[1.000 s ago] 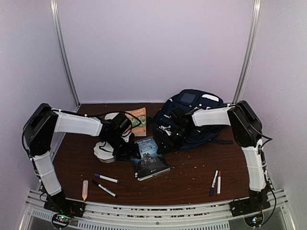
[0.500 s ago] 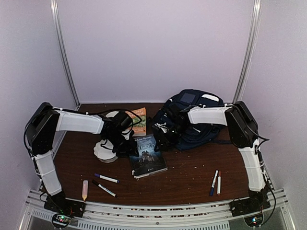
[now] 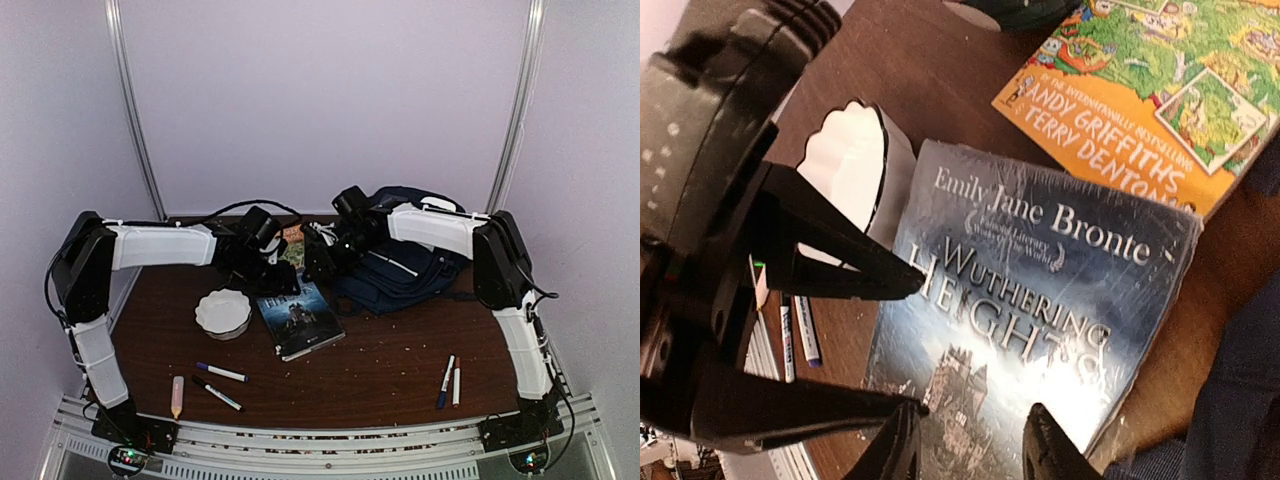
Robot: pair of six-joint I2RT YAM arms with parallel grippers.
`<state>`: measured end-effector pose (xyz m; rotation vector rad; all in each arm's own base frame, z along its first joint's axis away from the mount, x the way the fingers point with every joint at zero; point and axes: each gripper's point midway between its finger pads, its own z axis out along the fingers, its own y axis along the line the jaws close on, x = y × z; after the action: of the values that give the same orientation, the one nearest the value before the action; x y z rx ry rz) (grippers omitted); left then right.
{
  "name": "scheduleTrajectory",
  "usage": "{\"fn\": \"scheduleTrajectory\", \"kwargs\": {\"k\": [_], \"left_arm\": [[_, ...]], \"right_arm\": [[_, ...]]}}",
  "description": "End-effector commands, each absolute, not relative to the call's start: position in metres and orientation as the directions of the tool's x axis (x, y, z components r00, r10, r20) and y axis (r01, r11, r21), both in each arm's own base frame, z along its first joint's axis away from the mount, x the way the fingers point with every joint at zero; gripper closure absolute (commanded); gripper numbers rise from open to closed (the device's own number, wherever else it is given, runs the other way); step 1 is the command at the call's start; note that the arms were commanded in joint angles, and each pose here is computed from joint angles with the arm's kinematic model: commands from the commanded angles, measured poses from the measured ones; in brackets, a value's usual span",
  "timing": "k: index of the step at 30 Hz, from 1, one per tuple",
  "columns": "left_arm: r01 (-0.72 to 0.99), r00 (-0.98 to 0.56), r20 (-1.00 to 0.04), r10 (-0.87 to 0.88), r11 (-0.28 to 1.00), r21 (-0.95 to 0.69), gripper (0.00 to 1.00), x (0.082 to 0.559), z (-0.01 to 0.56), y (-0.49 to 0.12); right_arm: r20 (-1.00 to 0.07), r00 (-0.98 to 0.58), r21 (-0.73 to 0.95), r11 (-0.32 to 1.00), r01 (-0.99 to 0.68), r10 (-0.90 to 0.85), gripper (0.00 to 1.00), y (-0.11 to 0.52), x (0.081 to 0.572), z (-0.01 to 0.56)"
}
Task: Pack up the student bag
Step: Pick up the book from the center of the board.
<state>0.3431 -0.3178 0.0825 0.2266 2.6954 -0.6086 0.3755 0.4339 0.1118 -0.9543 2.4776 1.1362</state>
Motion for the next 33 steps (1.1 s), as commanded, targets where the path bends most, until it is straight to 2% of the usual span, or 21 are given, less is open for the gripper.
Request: {"fn": "scheduleTrajectory", "kwargs": {"k": [1,4,10,15,25,29,33], "left_arm": [[0.214,-0.906,-0.420,0.048,0.908,-0.359,0.42,0.365,0.080,-0.318],[0.198,-0.910,-0.414,0.031,0.910,-0.366,0.42,0.359,0.080,-0.313],[0.224,-0.916,-0.397,0.056,0.893,-0.391,0.37,0.338,0.096,-0.306],[0.209,-0.952,-0.296,0.076,0.869,-0.449,0.35,0.310,0.075,-0.306],[0.138,-0.987,-0.134,0.092,0.910,-0.391,0.37,0.284,0.036,-0.289],[0.132,-0.988,-0.133,0.085,0.904,-0.407,0.37,0.285,0.028,-0.293],[0.135,-0.986,-0.145,0.081,0.901,-0.413,0.37,0.288,0.027,-0.296]], "right_arm": [[-0.432,-0.776,0.565,0.533,-0.630,-0.460,0.64,0.434,0.390,0.083],[-0.416,-0.788,0.561,0.554,-0.615,-0.453,0.61,0.421,0.389,0.077],[-0.412,-0.789,0.553,0.563,-0.615,-0.456,0.46,0.402,0.385,0.072],[-0.349,-0.808,0.636,0.514,-0.576,-0.474,0.42,0.410,0.376,0.053],[-0.259,-0.850,0.739,0.473,-0.480,-0.458,0.36,0.423,0.368,0.037],[-0.219,-0.863,0.793,0.432,-0.429,-0.455,0.35,0.428,0.359,0.031],[-0.212,-0.880,0.877,0.316,-0.363,-0.425,0.47,0.441,0.354,0.050]]}}
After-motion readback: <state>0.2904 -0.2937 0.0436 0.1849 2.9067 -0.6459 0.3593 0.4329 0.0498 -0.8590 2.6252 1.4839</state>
